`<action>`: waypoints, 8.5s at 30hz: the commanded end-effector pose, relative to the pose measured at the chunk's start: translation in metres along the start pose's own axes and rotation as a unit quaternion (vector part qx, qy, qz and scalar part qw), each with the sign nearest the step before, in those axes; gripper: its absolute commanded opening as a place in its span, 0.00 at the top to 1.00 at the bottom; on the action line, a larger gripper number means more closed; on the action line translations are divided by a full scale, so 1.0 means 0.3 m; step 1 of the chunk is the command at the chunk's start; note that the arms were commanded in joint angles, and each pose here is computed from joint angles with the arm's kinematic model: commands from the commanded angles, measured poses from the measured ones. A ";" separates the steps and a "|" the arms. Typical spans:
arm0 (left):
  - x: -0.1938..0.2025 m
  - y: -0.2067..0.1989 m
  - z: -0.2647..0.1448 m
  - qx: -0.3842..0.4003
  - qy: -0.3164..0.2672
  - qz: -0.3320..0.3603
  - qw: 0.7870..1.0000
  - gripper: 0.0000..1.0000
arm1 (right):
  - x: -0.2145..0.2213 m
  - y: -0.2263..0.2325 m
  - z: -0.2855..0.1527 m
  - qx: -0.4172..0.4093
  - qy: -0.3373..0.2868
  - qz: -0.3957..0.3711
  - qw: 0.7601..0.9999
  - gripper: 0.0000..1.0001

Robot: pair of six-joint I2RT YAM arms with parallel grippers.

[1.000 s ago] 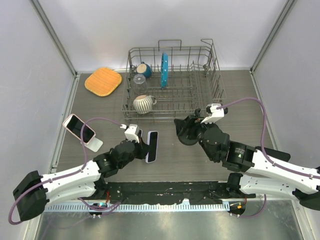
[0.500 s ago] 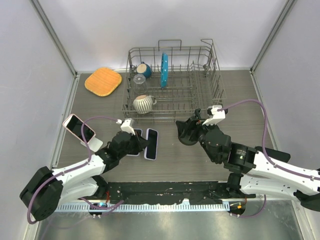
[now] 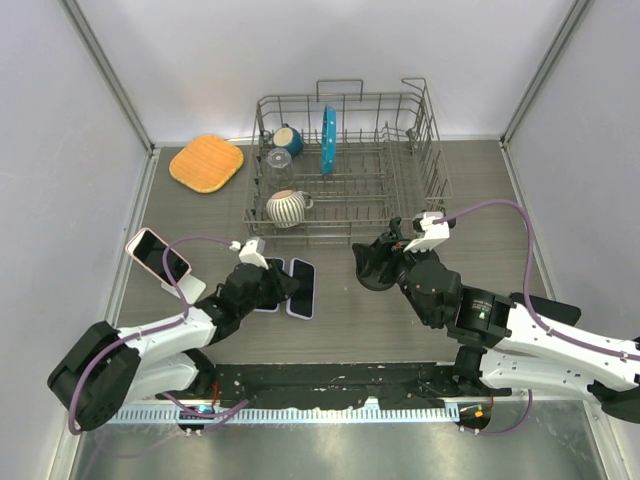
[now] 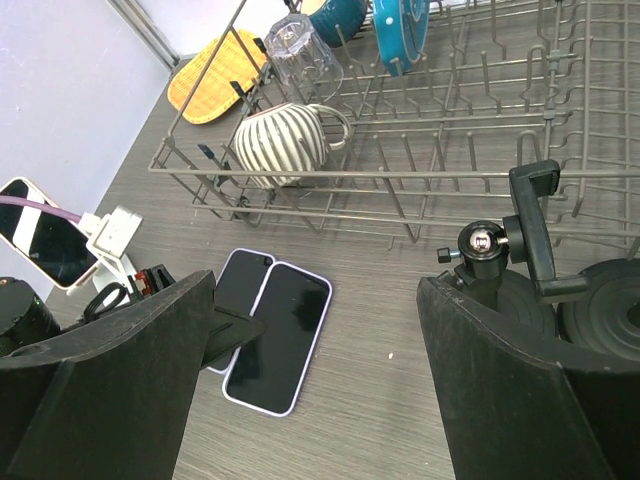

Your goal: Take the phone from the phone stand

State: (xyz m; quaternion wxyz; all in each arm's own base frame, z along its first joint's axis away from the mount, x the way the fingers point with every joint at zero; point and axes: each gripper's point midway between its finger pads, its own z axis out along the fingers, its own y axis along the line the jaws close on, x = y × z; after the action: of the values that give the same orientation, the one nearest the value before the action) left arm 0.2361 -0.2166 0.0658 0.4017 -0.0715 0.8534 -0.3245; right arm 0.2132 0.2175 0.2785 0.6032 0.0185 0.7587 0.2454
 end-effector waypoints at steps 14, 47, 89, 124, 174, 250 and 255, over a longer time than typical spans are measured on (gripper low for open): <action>-0.058 -0.031 -0.052 0.000 -0.008 0.047 0.999 0.22 | 0.033 0.068 0.028 -0.029 0.034 -0.058 0.997 0.12; -0.639 0.000 -0.862 -0.093 -0.381 0.153 0.907 0.00 | 0.798 0.196 0.164 -0.095 0.348 -0.297 0.884 0.12; -0.621 0.076 -0.862 -0.136 -0.386 0.152 0.899 0.00 | 0.887 0.137 0.277 -0.073 0.366 -0.326 0.868 0.18; -0.623 0.075 -0.845 -0.142 -0.382 0.161 0.899 0.00 | 0.745 -0.072 0.441 0.036 0.279 -0.361 0.889 0.24; -0.621 0.077 -0.835 -0.145 -0.378 0.165 0.899 0.00 | 0.789 -0.019 0.480 -0.002 0.247 -0.402 0.882 0.23; -0.877 0.677 -0.669 -0.560 -0.309 -0.052 0.767 0.00 | 0.481 -0.076 0.288 -0.020 0.075 -0.317 0.945 0.08; -0.873 0.692 -0.641 -0.559 -0.296 -0.052 0.773 0.00 | 0.494 -0.072 0.288 -0.025 0.080 -0.326 0.942 0.09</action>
State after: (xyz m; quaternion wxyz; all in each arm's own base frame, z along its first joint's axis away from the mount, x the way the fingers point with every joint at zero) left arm 0.2853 0.1399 0.1879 0.4807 -0.4083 0.7356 0.2472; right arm 0.2538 0.2651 0.1047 0.5700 -0.2690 0.7750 0.0450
